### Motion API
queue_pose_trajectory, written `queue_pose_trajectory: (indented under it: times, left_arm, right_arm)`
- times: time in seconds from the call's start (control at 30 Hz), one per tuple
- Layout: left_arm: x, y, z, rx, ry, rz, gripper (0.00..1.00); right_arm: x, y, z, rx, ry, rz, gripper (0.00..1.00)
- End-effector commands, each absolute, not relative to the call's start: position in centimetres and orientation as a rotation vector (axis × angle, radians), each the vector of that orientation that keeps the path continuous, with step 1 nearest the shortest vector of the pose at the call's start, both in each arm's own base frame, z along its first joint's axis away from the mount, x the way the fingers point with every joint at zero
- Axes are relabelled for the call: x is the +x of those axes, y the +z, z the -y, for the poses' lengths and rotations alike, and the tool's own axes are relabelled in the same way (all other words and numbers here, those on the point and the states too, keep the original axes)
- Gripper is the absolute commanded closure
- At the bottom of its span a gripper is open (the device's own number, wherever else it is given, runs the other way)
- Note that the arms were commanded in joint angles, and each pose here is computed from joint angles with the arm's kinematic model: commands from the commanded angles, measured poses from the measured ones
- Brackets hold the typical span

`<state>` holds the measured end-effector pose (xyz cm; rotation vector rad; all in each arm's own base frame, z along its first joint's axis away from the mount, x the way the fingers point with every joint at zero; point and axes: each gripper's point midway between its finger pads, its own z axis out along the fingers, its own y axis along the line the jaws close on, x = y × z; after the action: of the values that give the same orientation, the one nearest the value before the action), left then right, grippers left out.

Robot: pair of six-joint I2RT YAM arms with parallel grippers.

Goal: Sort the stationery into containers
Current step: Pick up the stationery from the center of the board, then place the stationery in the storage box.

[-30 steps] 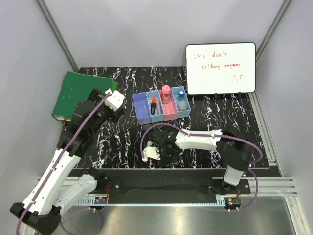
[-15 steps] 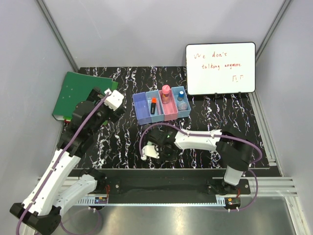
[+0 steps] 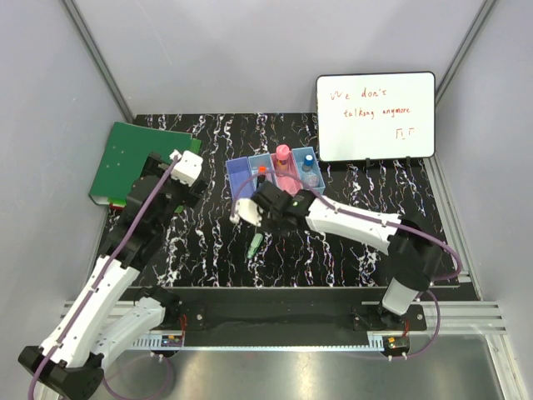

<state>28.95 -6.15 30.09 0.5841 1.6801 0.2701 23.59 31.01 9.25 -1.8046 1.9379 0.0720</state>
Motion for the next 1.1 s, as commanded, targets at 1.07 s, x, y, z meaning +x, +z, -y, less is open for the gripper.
queue_pose_trajectory:
  times: [1.07]
  left_arm:
    - [28.1,33.7,4.7,0.422,0.271,-1.571,0.01]
  right_arm:
    - [39.3,13.0,-41.8,-1.207,0.187,-1.998,1.0]
